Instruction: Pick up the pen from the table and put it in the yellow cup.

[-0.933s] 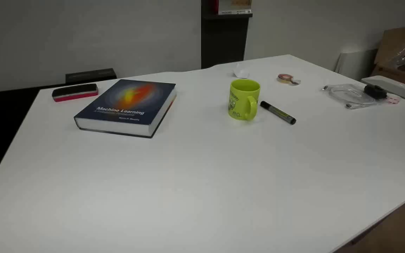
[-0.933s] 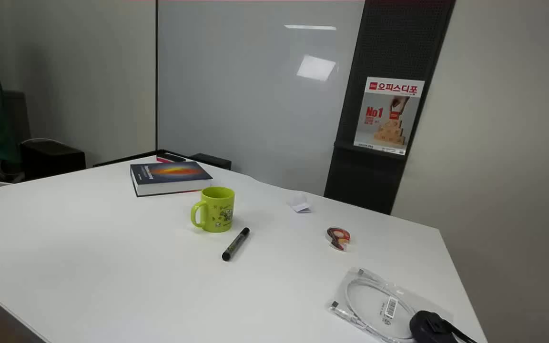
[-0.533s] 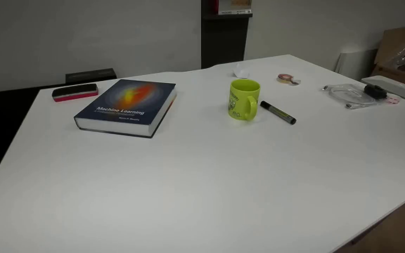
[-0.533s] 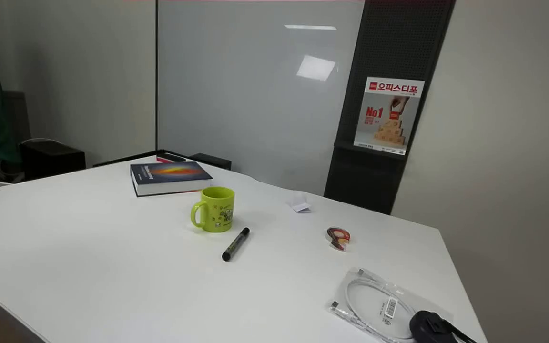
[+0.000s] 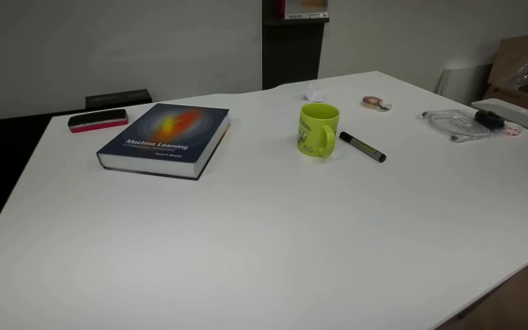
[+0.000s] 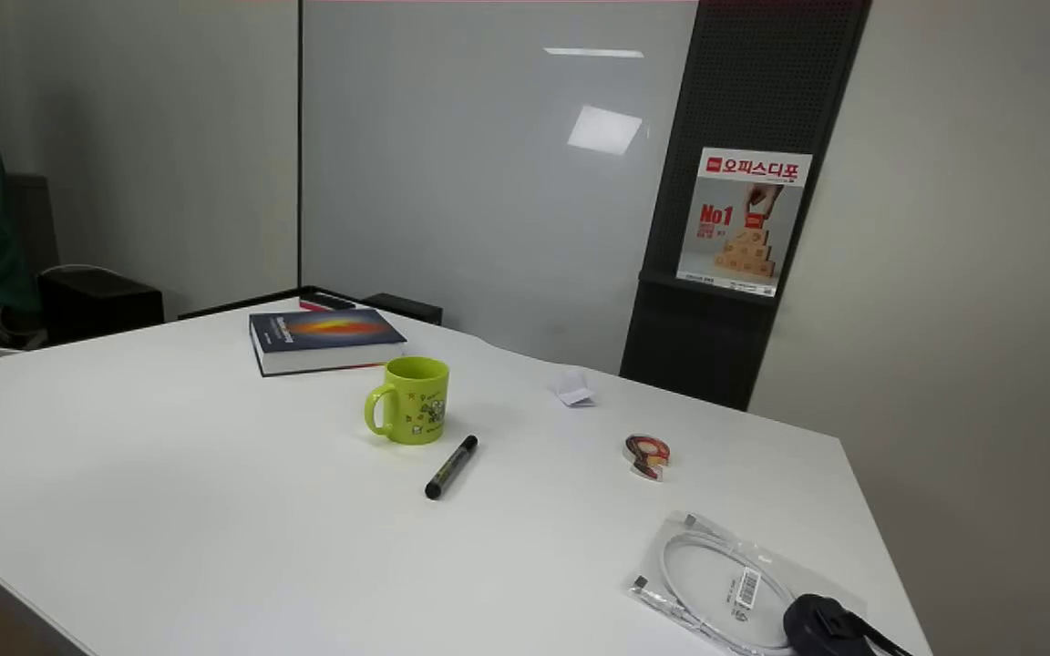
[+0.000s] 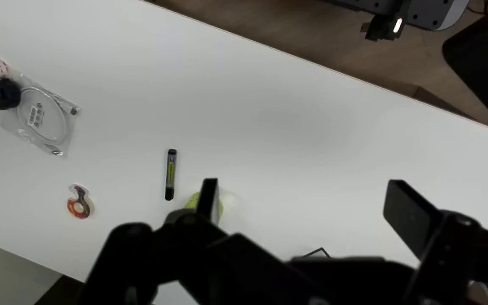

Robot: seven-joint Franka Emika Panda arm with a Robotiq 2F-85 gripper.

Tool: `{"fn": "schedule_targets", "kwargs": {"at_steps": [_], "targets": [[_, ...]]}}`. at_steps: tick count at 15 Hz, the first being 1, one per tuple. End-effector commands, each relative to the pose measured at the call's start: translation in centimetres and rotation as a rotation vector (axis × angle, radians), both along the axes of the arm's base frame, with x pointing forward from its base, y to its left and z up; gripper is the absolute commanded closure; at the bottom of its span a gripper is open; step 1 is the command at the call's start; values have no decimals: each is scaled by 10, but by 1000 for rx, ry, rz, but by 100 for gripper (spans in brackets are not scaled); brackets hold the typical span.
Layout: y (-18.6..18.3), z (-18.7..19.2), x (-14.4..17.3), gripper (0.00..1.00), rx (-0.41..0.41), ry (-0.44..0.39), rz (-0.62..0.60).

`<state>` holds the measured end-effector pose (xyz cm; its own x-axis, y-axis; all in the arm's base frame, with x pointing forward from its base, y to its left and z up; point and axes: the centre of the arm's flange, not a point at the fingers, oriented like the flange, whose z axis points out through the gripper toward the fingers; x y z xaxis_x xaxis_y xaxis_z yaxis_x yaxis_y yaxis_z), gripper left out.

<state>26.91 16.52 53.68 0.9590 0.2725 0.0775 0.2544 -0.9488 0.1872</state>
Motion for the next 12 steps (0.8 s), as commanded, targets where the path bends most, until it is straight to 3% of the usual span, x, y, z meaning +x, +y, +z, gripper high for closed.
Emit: {"fn": "schedule_targets", "kwargs": {"at_steps": [1,8,12], "targets": [[-56,-20,25,0,18,-50,-108],[-202,-86,97,0,196,-137,-250],[-272,-136,125,0,223,-122,-236]]}}
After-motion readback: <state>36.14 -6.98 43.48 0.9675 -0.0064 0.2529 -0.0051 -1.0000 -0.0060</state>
